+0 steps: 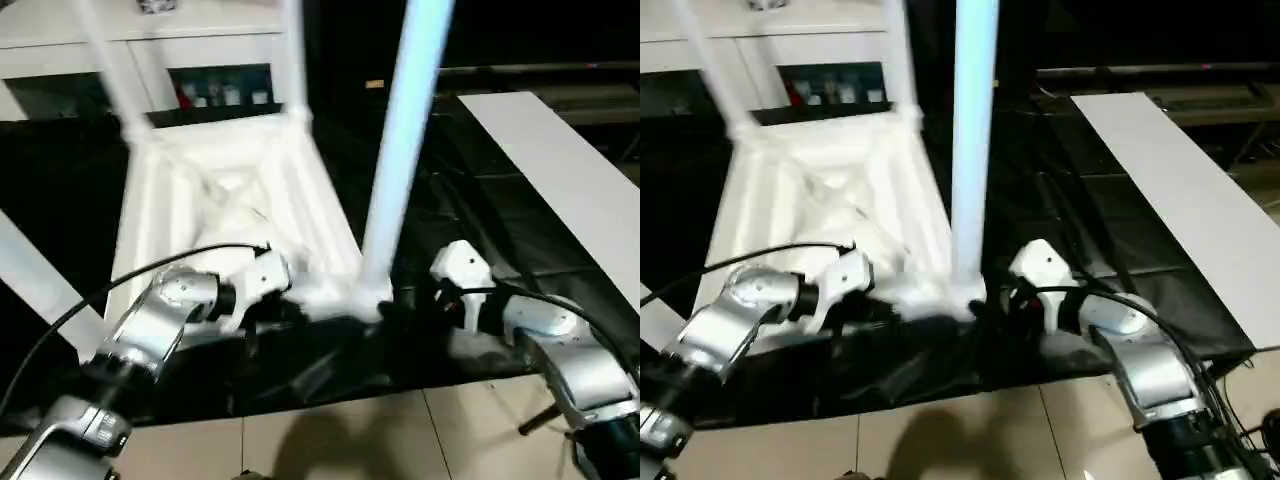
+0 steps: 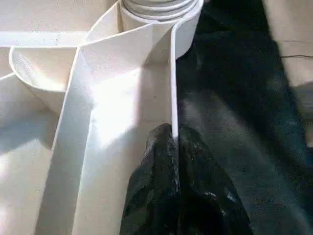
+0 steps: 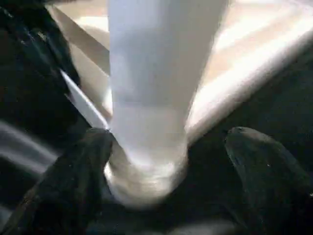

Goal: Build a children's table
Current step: Rotate leg to tighten

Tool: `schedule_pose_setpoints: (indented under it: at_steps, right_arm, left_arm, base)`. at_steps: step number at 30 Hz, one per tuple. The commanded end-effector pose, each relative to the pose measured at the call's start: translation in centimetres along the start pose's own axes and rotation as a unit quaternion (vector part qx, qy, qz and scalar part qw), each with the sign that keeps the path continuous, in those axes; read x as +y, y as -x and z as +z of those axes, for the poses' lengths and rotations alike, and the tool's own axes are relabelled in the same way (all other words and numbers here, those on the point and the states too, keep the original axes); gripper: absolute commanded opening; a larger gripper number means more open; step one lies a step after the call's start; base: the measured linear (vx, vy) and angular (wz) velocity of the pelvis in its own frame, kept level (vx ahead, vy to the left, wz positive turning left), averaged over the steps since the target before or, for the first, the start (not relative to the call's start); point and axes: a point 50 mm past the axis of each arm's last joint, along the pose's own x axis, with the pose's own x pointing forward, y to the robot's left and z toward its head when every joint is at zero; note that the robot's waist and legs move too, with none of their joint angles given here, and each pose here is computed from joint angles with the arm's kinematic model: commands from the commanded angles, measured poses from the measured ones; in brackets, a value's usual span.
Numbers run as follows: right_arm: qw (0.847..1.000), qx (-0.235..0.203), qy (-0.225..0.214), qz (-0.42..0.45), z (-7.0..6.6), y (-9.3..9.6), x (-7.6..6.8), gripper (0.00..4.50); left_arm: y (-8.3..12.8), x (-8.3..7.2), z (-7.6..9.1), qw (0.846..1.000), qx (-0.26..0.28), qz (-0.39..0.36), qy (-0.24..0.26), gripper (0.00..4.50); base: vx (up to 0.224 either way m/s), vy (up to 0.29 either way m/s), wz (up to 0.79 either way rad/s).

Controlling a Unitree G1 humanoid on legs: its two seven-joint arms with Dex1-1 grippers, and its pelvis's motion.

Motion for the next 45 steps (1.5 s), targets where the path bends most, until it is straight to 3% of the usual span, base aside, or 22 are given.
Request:
schedule_pose_setpoints:
  at_steps: [1, 6, 9, 16, 23, 28, 33, 34, 37, 39, 42, 43, 45]
  right_arm:
    - [1.0, -0.004, 0.001, 0.019, 0.3, -0.4, 0.4, 4.08]
    - [0.998, 0.019, -0.004, 0.054, -0.6, -1.5, 1.0, 4.08]
    - [0.998, 0.027, -0.004, 0.056, -0.9, -1.6, 0.8, 3.75]
    - [0.999, 0.004, -0.022, 0.04, -0.5, -1.7, 0.1, 3.13]
    - [0.998, -0.008, -0.045, 0.052, -0.8, -1.7, 0.6, 2.74]
    - [0.991, 0.013, -0.084, -0.103, -2.2, -3.9, -1.0, 2.72]
    - [0.951, 0.018, -0.175, -0.254, -2.7, -6.7, -1.6, 2.72]
    - [0.938, 0.018, -0.195, -0.285, -2.6, -7.6, -1.6, 2.72]
    - [0.923, 0.009, -0.217, -0.317, -1.8, -9.2, -1.4, 2.72]
    - [0.922, 0.004, -0.219, -0.32, -1.4, -9.6, -1.3, 2.71]
    - [0.932, -0.019, -0.187, -0.31, 0.0, -10.4, -1.2, 2.71]
    - [0.943, -0.061, -0.16, -0.287, 1.2, -10.2, -1.1, 3.06]
    - [0.943, -0.075, -0.157, -0.282, 1.4, -9.8, -1.1, 3.41]
  left_arm:
    - [-0.9, -1.2, -0.2, 0.999, 0.008, -0.053, -0.001, 0.0]
    - [-0.7, -1.0, -0.2, 0.999, 0.008, -0.045, -0.007, 0.0]
    - [-0.6, -0.9, -0.2, 0.999, 0.009, -0.041, -0.006, 0.0]
    - [-0.4, -0.7, -0.2, 0.999, 0.011, -0.035, -0.005, 0.0]
    - [-0.6, -0.8, -0.5, 0.999, 0.014, -0.036, 0.0, 0.0]
    - [-2.1, 0.3, -0.3, 0.999, 0.007, 0.035, 0.02, 0.0]
    - [-4.1, 1.8, 0.9, 0.99, -0.022, 0.127, 0.065, 0.0]
    - [-4.7, 2.4, 1.3, 0.983, -0.023, 0.166, 0.077, 0.0]
    - [-5.5, 3.4, 2.0, 0.971, -0.023, 0.223, 0.083, 0.0]
    - [-5.7, 3.7, 2.3, 0.968, -0.027, 0.237, 0.083, 0.0]
    - [-5.8, 4.0, 2.9, 0.966, -0.033, 0.245, 0.072, 0.0]
    - [-5.4, 4.1, 3.1, 0.968, -0.034, 0.242, 0.058, 0.0]
    - [-5.3, 4.1, 3.0, 0.969, -0.033, 0.239, 0.052, 0.0]
  base:
    - [0.0, 0.0, 0.0]
    - [0.0, 0.0, 0.0]
    - [0.0, 0.0, 0.0]
    - [0.0, 0.0, 0.0]
    - [0.0, 0.0, 0.0]
    - [0.0, 0.0, 0.0]
    - [0.0, 0.0, 0.0]
    - [0.0, 0.0, 0.0]
    - [0.0, 0.0, 0.0]
    - [0.0, 0.0, 0.0]
    - [0.0, 0.0, 0.0]
    - [0.0, 0.0, 0.0]
    - [0.0, 0.0, 0.0]
